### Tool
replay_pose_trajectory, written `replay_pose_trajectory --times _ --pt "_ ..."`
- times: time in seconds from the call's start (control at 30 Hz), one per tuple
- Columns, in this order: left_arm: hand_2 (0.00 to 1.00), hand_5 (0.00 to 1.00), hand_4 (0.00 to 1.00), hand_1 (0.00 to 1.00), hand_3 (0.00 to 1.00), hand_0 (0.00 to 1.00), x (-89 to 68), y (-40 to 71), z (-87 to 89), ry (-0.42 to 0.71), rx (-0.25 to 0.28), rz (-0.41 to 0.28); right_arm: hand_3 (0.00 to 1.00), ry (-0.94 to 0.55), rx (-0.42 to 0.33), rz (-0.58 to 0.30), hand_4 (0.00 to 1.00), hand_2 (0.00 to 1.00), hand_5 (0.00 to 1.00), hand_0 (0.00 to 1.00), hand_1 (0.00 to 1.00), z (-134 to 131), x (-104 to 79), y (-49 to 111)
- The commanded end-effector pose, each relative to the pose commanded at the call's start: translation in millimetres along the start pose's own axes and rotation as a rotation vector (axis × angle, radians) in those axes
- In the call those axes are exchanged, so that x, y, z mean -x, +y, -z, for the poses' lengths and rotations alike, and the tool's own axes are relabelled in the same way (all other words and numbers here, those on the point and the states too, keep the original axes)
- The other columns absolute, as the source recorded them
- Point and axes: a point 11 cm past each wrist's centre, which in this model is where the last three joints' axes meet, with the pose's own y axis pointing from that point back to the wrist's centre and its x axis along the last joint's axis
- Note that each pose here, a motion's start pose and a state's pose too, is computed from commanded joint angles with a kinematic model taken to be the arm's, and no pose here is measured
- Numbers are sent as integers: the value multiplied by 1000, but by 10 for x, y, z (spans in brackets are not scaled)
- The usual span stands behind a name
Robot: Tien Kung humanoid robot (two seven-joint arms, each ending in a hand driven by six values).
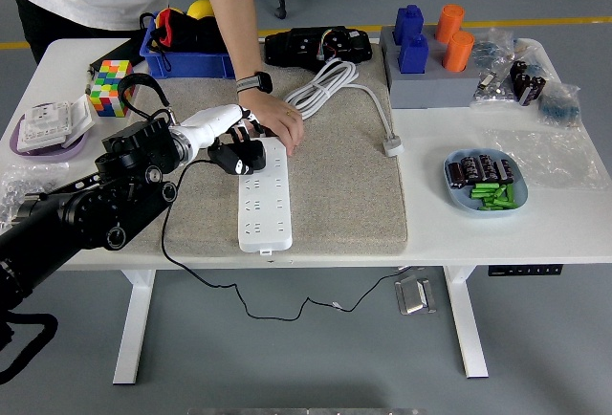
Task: Pull the plug out,throw it away,press the button
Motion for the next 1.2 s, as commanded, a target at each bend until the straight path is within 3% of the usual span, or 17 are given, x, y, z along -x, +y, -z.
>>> replay_pose_trajectory --times 0.13,0.17,0.3,0.33,0.63,0.97,1.2 --pt "505 2 813 530 605 667 -5 -7 -7 -5 -4 2 713 0 -1 1 874 724 660 767 729 6 6 0" --pt "453 2 725 443 572 590 -2 -7 -7 -7 -6 3 713 0 -2 1 883 724 658 767 729 7 6 0" --pt "453 2 725 443 572 590 6 -5 -11 -12 -7 5 713 0 -1 1 883 724 658 767 729 4 5 0" --pt "417 2 673 401 556 572 3 -5 -11 -13 -8 6 713 -1 -1 1 883 724 658 767 729 5 3 0" --pt "408 2 675 396 554 568 -32 6 -46 -18 14 -5 713 -4 -3 1 883 724 658 767 729 11 7 0" --pt "393 2 684 381 549 552 -272 96 -194 -12 86 -79 713 -1 -2 2 883 724 658 767 729 9 13 0" --pt "388 2 688 379 548 551 -396 132 -31 0 56 -111 713 3 1 0 883 724 658 767 729 -7 3 -1"
